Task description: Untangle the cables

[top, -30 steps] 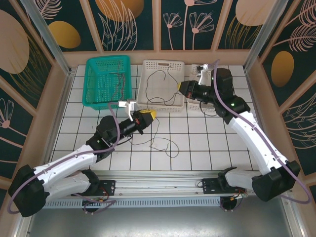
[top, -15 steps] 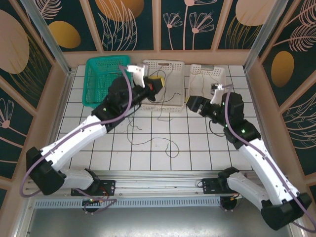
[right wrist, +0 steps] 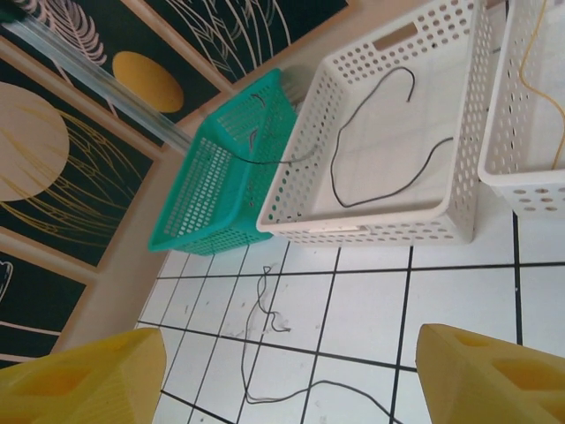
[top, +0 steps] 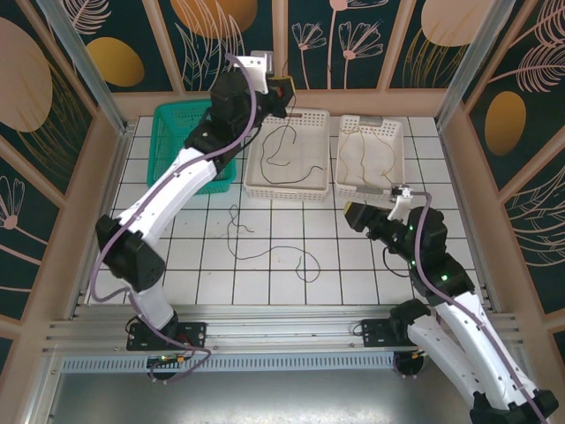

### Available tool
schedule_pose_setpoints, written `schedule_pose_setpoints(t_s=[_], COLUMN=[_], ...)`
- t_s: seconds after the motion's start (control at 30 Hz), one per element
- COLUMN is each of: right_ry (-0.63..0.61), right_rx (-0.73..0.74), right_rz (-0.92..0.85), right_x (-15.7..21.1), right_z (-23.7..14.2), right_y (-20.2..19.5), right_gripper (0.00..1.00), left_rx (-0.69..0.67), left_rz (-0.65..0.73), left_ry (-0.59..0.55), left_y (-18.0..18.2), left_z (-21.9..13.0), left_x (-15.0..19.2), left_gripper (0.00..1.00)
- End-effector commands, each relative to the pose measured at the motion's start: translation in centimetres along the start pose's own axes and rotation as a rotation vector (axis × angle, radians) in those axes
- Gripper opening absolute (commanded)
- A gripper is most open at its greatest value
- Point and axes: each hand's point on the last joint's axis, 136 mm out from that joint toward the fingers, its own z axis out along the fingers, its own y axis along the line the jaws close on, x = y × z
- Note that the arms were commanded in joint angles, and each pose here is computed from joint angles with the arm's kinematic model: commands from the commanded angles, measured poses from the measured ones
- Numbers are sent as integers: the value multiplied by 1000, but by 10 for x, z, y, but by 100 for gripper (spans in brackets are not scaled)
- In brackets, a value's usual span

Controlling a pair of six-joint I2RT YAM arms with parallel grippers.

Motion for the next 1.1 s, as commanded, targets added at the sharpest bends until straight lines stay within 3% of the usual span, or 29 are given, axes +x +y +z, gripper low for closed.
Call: schedule_pose_setpoints(t_s=[0.0,0.47,0.77,0.9,0.93,1.07], right_ry=[-35,-16,9,41,58,140], right_rx=[27,5,-28,-37,-33,6], right_rz=[-41,-72,-58,-53,-49,-30], right_x=[-6,4,11,18,22,39], right_z=[-11,-33,-30,-25,-22,-10], right_y=[-2,3,5,4,2,-11], right_gripper=[76,78,78,78,78,78], left_rx=[-66,-213,-264,-288,-291,-283], left_rz=[15,-25,-62,-63,-65,-66], left_ry=[60,172,310,346,350,341], left_y=[28,106,138,146,146,140], left_z=[26,87,104,102,101,93], left_x=[28,123,201,218,218,206], left_gripper=[0,0,0,0,2,35])
